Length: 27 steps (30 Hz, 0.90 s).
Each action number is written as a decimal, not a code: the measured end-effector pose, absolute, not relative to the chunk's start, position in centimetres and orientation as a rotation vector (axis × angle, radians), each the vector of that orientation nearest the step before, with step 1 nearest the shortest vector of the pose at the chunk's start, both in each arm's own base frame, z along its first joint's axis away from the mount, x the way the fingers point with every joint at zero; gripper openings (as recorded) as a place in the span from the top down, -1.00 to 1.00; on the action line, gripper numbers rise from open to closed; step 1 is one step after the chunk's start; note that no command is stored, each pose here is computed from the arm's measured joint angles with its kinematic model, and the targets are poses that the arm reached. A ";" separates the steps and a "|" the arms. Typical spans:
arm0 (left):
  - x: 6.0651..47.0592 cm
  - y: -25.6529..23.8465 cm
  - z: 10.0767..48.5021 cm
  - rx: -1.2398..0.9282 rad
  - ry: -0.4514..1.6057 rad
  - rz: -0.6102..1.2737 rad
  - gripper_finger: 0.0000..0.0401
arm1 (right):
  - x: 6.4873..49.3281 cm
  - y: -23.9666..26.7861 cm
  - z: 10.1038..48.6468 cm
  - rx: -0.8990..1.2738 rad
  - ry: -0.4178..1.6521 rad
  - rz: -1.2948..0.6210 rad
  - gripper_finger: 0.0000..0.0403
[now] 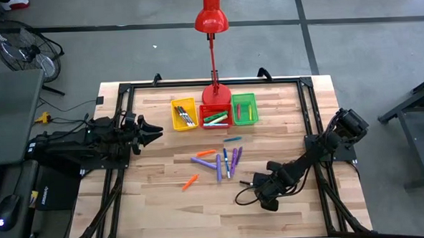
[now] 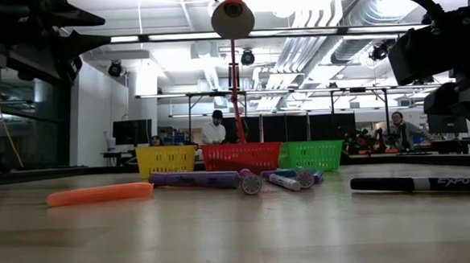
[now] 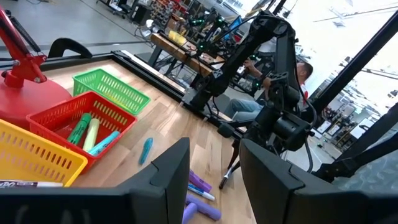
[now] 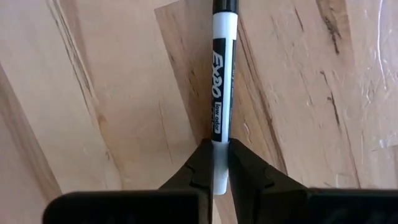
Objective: Pick & Place Markers
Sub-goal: Put the black marker pen into the yellow bin
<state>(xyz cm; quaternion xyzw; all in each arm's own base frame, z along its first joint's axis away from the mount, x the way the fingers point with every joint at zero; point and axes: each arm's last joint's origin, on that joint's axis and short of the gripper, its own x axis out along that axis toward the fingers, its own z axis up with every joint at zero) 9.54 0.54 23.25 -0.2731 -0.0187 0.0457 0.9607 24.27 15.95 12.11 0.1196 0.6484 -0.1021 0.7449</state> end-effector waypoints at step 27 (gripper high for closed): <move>9.5 0.5 23.3 -0.561 -0.039 0.093 0.31 | 23.4 14.7 15.0 0.338 1.361 -0.309 0.93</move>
